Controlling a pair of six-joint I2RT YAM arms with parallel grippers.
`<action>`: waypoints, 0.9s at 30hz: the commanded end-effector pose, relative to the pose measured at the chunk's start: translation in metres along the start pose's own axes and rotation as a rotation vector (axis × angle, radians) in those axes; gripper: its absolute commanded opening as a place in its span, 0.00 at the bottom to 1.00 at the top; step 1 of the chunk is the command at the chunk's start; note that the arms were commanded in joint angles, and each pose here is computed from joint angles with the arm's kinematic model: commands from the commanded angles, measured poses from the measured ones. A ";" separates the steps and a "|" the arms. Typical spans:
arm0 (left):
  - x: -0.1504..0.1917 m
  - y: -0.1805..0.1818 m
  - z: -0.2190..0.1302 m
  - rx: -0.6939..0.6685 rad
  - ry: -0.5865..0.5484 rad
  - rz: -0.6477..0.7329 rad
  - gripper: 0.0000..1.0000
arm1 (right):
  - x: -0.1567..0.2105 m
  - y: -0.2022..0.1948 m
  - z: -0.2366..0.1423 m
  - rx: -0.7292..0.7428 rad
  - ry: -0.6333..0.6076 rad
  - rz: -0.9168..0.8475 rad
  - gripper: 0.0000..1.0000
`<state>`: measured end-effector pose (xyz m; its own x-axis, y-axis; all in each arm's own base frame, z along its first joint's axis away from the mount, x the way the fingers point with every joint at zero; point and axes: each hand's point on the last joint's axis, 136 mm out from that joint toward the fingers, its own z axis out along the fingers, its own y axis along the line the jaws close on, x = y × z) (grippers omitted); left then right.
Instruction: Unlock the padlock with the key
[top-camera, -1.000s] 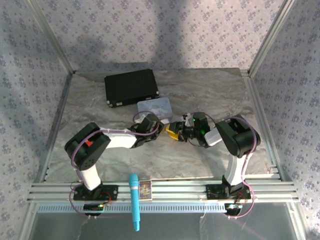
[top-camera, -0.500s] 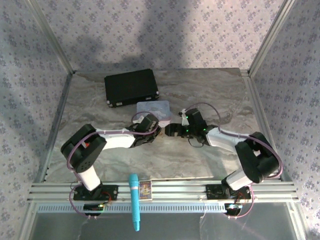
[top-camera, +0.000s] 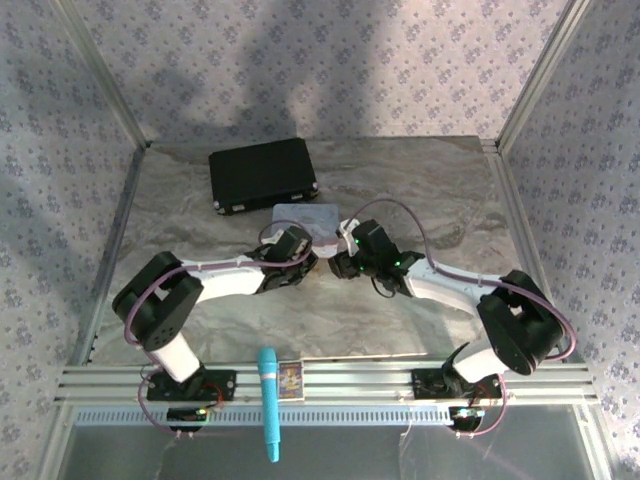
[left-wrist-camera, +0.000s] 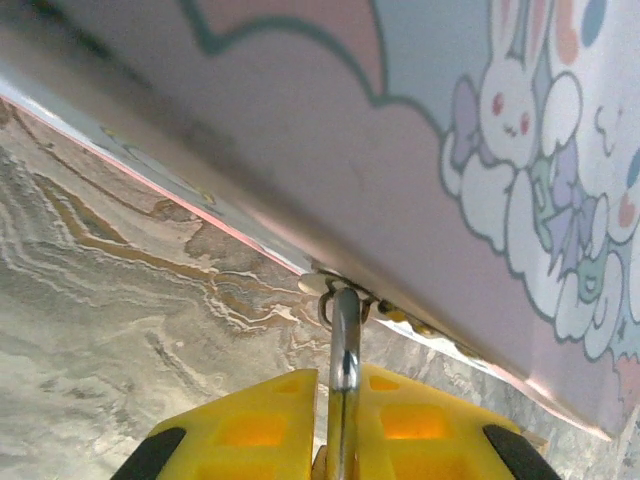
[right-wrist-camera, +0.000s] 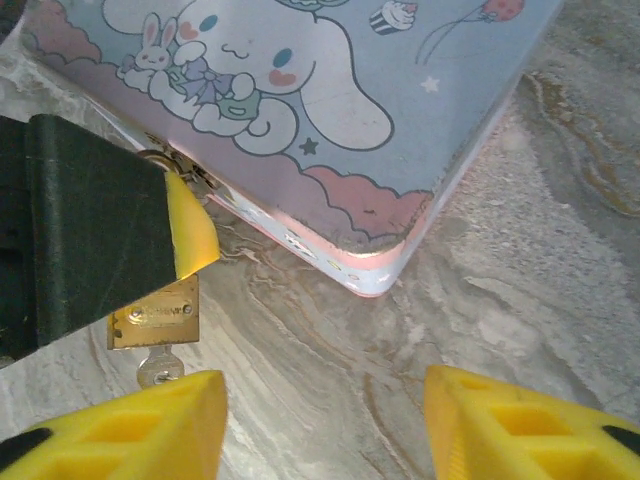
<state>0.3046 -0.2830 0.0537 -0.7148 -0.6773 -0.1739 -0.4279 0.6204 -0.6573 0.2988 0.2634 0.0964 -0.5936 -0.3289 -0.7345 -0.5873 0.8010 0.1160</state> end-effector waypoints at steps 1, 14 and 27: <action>-0.002 -0.005 -0.012 -0.003 0.007 0.028 0.00 | 0.002 0.011 0.005 -0.024 -0.048 -0.110 0.55; -0.002 -0.009 -0.012 0.006 0.013 0.032 0.00 | -0.010 0.016 0.003 0.174 -0.123 -0.218 0.54; -0.002 -0.009 -0.013 0.021 0.009 0.014 0.00 | 0.012 0.052 0.013 -0.098 -0.047 -0.285 0.45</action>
<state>0.2997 -0.2795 0.0544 -0.7302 -0.6590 -0.1806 -0.4221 0.6429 -0.6391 0.2744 0.2957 0.0816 -0.3946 -0.5038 -0.7684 -0.7321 0.6778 -0.0685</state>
